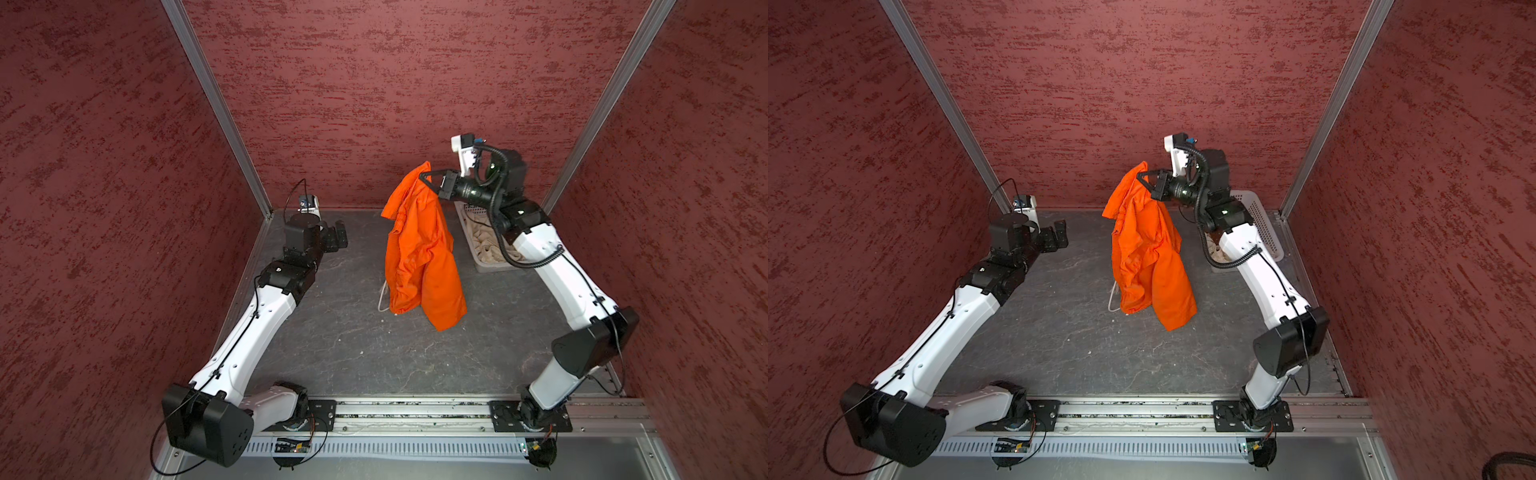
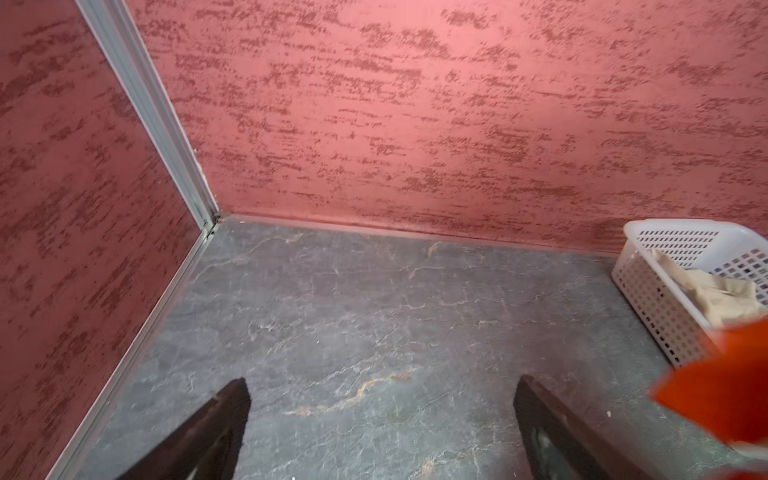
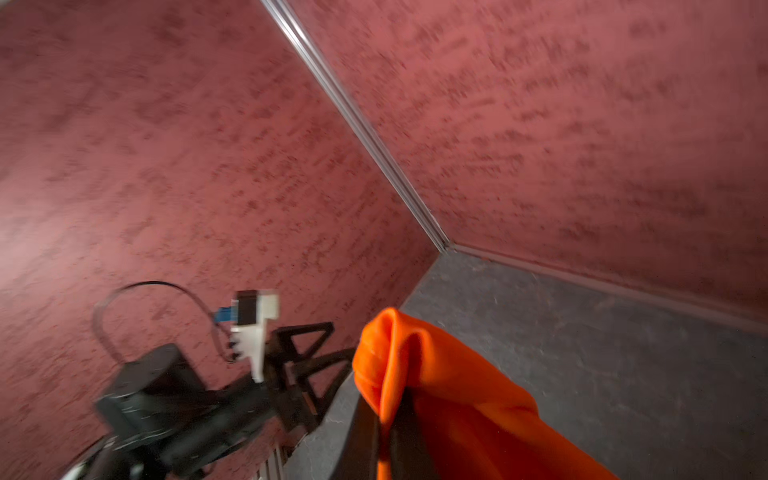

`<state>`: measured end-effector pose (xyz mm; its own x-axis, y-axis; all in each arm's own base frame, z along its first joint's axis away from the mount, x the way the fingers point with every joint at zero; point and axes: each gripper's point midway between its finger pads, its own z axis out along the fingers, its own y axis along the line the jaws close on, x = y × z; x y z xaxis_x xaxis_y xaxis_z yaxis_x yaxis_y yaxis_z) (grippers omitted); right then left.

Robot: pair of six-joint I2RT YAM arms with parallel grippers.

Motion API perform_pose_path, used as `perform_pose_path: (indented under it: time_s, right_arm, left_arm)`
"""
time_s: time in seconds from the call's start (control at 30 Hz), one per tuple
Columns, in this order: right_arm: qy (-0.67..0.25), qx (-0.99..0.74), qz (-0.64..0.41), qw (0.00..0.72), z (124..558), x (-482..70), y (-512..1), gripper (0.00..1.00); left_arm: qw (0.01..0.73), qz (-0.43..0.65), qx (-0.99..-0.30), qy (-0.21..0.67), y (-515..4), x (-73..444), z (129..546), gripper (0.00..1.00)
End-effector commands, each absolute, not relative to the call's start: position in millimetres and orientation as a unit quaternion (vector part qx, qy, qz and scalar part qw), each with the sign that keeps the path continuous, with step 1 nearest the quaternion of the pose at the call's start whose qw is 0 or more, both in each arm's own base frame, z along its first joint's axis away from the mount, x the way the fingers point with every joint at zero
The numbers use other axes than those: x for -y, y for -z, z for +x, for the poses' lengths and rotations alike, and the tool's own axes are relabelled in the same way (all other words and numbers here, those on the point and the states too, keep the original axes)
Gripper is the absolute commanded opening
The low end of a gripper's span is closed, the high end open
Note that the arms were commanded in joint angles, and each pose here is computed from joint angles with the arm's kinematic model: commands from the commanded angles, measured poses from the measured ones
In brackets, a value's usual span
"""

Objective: Fold and stack the shorts
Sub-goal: 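Lift the orange shorts out of the basket with the right gripper, then drop the orange shorts on the table and withdraw the right gripper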

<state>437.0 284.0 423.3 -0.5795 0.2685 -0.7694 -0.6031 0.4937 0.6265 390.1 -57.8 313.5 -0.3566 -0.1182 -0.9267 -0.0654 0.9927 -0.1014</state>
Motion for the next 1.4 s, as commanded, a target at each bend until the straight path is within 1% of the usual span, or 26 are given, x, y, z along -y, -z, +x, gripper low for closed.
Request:
perform_pose_path:
  time_s: [0.0,0.03,0.07,0.1,0.13,0.2,0.27,0.53,0.7,0.93,1.07,1.23,1.37]
  right_arm:
    - [-0.457,-0.765,-0.07,0.449,461.1,-282.0,-377.8,0.19]
    - [-0.434,-0.782,-0.059,0.444,467.8,-278.0,-357.9,0.37]
    - [-0.409,-0.797,-0.056,0.441,472.6,-273.4,-343.6,0.5]
    - [-0.389,-0.806,-0.055,0.443,476.0,-269.5,-336.3,0.58]
    - [-0.362,-0.817,-0.051,0.445,481.1,-263.1,-327.7,0.63]
    - [-0.316,-0.835,-0.04,0.449,491.4,-248.7,-317.0,0.68]
    - [-0.286,-0.851,-0.012,0.441,505.4,-229.4,-301.0,0.68]
    - [-0.243,-0.893,0.049,0.376,551.7,-188.5,-220.0,0.69]
    - [-0.239,-0.903,0.063,0.351,569.8,-178.9,-184.6,0.69]
    - [-0.193,-0.915,0.137,0.326,589.6,-129.1,-128.9,0.69]
    - [-0.179,-0.91,0.164,0.337,597.1,-104.5,-121.8,0.69]
    - [-0.178,-0.898,0.187,0.357,610.1,-81.4,-130.4,0.69]
    - [-0.205,-0.89,0.161,0.373,614.2,-90.4,-156.3,0.69]
  left_arm:
    - [0.548,-0.067,-0.834,0.021,-297.8,54.2,386.7,1.0]
    - [0.543,-0.065,-0.837,0.022,-293.4,55.3,387.7,1.0]
    - [0.538,-0.062,-0.84,0.022,-290.2,56.4,388.9,1.0]
    - [0.534,-0.061,-0.843,0.022,-287.3,57.4,390.1,1.0]
    - [0.532,-0.06,-0.844,0.022,-285.9,58.0,391.4,1.0]
    - [0.528,-0.059,-0.847,0.026,-282.1,60.0,393.8,1.0]
    - [0.525,-0.058,-0.848,0.03,-278.3,62.1,396.8,1.0]
    - [0.504,-0.052,-0.86,0.054,-257.7,75.9,409.5,1.0]
    - [0.491,-0.052,-0.868,0.063,-243.9,82.0,415.8,1.0]
    - [0.463,-0.051,-0.881,0.077,-220.3,90.7,423.0,1.0]
    - [0.451,-0.049,-0.887,0.081,-210.9,93.4,423.6,1.0]
    - [0.438,-0.053,-0.894,0.083,-198.3,94.0,421.8,1.0]
    - [0.427,-0.057,-0.898,0.087,-188.9,95.2,419.9,1.0]
